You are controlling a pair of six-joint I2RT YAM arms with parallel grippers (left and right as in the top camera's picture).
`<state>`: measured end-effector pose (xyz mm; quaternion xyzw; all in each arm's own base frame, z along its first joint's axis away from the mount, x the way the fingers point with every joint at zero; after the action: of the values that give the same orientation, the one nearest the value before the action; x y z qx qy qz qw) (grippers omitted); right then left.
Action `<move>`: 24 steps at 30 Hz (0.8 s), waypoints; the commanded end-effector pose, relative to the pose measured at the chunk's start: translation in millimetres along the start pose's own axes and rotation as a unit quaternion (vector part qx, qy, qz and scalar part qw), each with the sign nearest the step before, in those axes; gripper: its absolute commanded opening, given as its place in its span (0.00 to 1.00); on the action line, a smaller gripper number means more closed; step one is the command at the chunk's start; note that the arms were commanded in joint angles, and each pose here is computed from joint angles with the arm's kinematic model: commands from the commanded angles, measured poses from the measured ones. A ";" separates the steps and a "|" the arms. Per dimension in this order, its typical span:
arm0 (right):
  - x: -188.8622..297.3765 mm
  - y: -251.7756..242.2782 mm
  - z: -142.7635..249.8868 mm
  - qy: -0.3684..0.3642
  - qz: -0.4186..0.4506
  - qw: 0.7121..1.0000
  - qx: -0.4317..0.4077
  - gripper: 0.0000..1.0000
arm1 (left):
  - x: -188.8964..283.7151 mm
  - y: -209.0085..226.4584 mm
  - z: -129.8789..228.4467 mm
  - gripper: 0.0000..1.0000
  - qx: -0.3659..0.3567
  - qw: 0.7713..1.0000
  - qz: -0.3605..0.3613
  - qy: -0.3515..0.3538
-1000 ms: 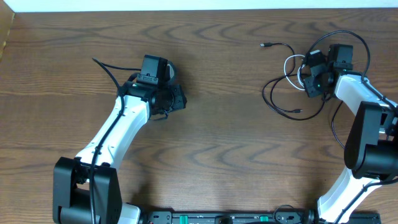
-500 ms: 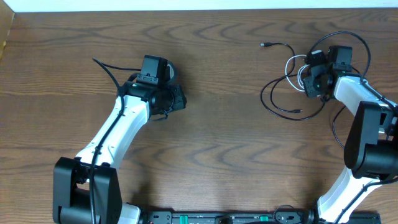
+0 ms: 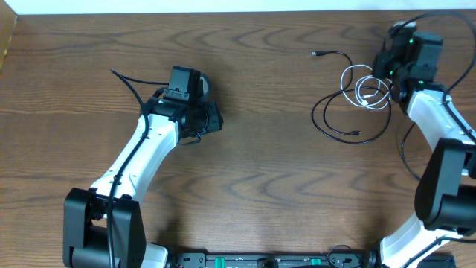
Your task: Untangle cables
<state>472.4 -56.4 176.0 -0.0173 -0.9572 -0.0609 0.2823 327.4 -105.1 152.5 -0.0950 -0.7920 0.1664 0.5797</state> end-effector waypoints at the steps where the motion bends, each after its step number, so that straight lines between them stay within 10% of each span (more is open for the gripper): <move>1: 12.3 -22.9 -16.5 -0.030 0.071 0.993 -0.084 0.01 | 1.0 -2.3 -0.5 0.38 -0.005 1.000 0.004 0.003; 15: 99.6 -183.3 43.4 0.076 0.369 0.888 -0.265 0.01 | 1.0 -2.3 -0.4 0.38 -0.005 1.000 0.004 0.003; 21: 93.9 -177.1 48.4 0.102 0.221 0.921 -0.304 0.69 | 1.0 -2.8 -1.5 0.38 -0.006 1.000 0.005 0.000; 24: 83.8 -149.8 40.7 0.108 0.094 0.947 -0.289 0.68 | 1.0 -2.8 -1.6 0.38 -0.006 1.000 0.005 -0.001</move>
<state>353.4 -230.1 154.7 -0.3226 -0.8224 -0.2745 0.3797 327.0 -105.1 152.4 -0.0946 -0.7914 0.1663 0.5806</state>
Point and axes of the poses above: each gripper's point midway between its finger pads, its own x axis back along the fingers, its own y axis along the line the jaws close on, z = x × y, the point moved 7 cm from there along x, back along the fingers, and after that the axes turned 4 degrees about -x, right-handed, at the moved point
